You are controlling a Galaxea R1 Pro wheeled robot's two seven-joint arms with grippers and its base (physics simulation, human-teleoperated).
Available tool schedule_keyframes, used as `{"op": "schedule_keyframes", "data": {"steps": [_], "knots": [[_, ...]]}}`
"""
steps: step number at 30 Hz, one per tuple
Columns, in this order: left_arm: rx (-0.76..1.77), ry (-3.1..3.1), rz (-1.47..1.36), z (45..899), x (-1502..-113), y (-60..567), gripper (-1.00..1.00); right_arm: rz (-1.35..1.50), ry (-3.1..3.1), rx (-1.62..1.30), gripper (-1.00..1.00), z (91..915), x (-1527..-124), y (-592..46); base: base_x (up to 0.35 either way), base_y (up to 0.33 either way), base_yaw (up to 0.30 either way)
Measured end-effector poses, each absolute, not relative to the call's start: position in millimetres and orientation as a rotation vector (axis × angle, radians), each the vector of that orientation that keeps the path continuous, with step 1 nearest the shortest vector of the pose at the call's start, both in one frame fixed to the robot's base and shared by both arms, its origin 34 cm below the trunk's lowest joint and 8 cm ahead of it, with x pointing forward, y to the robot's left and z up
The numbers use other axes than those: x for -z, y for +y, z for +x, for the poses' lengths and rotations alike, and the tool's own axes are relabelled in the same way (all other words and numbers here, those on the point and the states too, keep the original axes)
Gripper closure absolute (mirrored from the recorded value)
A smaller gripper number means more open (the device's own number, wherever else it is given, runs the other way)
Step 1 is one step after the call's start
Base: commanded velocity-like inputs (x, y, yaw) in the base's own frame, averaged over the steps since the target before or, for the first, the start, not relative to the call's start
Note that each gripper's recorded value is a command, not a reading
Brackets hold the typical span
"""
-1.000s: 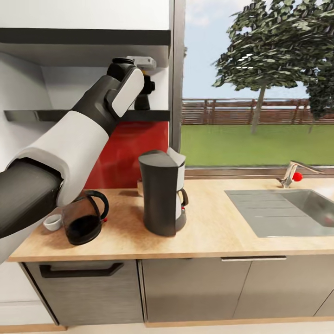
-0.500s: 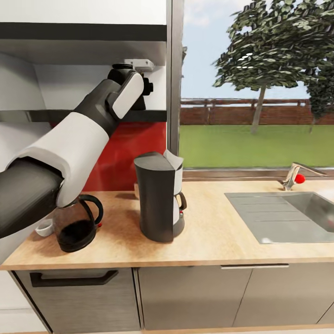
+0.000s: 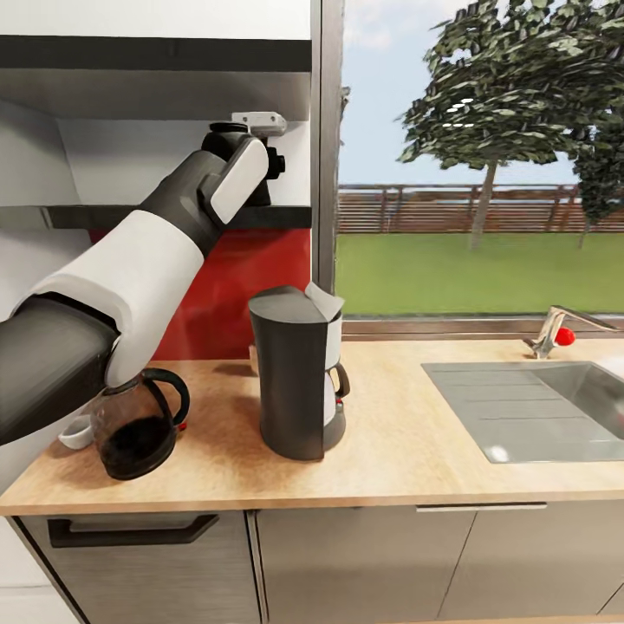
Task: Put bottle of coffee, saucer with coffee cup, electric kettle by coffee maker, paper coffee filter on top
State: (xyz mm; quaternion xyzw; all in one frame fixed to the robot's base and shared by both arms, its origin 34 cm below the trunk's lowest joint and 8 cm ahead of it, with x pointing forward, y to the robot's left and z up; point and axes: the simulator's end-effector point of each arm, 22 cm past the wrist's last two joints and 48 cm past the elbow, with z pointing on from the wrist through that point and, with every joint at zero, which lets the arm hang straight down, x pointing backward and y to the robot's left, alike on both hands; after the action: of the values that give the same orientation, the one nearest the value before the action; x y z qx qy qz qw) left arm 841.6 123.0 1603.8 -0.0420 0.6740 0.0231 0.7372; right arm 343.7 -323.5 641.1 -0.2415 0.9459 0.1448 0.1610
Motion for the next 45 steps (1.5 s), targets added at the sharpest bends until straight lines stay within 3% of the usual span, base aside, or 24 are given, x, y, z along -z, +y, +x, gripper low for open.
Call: {"op": "schedule_keyframes", "data": {"steps": [5,14,45], "knots": [[-0.051,1.48,-0.092,841.6,-1603.8,123.0,-1.0,-1.066,2.751,-0.484,-1.0,266.4,-623.7,-312.1,0.002,0.0,0.0],[-0.051,1.479,-0.092,841.0,-1604.3,123.1,-1.0,-1.259,2.756,-0.541,-1.0,205.3,-611.6,-290.1,0.066,0.0,0.0],[-0.047,1.475,-0.093,840.2,-1606.3,122.6,-1.0,-1.28,2.739,-0.449,-1.0,207.5,-604.7,-288.5,0.053,0.0,0.0]]}}
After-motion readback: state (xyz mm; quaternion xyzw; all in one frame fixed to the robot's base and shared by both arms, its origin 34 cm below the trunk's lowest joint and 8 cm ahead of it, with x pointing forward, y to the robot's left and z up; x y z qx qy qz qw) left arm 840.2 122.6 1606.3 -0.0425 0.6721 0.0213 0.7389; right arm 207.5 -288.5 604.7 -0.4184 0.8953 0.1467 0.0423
